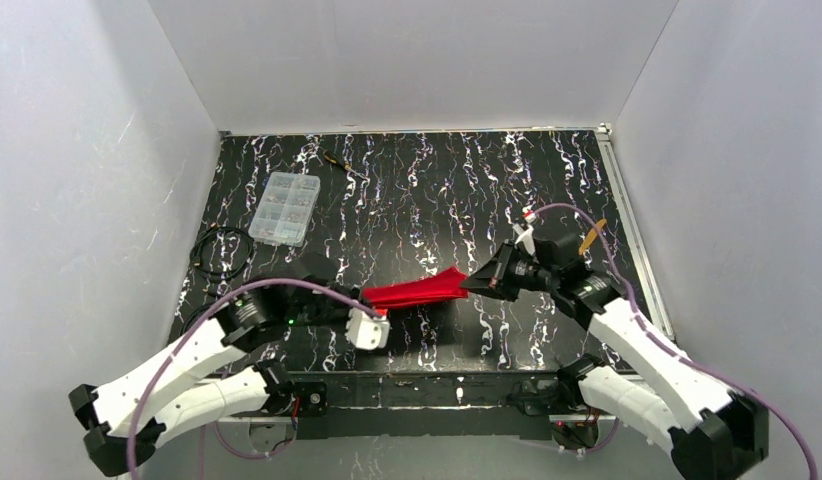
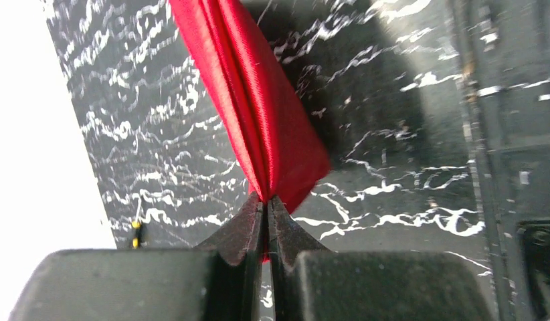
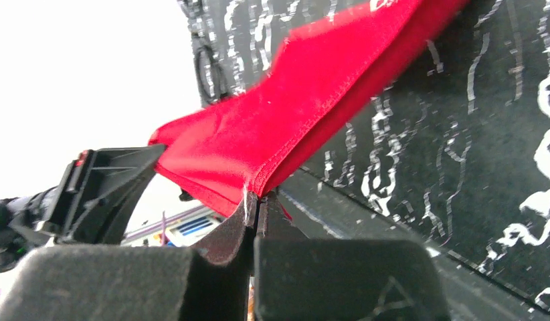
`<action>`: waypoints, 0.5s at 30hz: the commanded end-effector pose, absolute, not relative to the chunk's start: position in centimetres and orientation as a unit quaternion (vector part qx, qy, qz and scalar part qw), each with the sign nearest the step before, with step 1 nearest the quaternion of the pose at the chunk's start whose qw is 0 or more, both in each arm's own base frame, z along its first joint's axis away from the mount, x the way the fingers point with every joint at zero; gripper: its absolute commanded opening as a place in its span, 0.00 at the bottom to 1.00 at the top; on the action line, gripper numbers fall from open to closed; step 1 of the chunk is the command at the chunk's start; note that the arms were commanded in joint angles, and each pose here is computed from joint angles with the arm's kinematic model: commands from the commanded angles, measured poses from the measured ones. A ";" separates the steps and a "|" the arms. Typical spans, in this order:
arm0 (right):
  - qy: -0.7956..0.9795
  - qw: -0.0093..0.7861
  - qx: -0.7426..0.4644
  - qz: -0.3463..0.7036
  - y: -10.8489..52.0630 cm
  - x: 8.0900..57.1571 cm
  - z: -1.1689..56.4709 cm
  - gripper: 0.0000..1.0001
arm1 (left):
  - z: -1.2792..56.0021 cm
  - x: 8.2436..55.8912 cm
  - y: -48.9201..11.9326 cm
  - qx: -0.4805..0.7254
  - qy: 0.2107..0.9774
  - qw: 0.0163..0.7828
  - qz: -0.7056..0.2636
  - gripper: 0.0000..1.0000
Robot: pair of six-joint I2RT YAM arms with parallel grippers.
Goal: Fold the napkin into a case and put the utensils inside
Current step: Turn over the upper triangle folded napkin at the center of the board.
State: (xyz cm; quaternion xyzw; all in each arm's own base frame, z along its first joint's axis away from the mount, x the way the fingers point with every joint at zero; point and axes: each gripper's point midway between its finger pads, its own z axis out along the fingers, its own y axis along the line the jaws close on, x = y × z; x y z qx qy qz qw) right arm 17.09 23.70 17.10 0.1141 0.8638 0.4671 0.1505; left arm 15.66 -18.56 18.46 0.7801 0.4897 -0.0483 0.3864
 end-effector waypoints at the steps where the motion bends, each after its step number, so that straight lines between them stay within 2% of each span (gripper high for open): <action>1: 0.859 0.159 0.140 0.465 22.0 15.2 21.5 0.01 | 20.6 11.1 -16.7 0.780 0.512 0.346 -0.098 0.00; 5: 0.860 0.147 0.153 0.464 21.2 13.7 23.8 0.01 | 22.4 8.5 -16.1 0.776 0.536 0.300 -0.140 0.01; 8: 0.868 0.135 0.159 0.451 20.9 13.4 24.5 0.01 | 22.8 8.2 -16.5 0.760 0.557 0.297 -0.156 0.01; 15: 0.888 0.126 0.163 0.410 21.9 16.2 22.1 0.01 | 18.3 10.1 -15.8 0.780 0.567 0.248 -0.095 0.00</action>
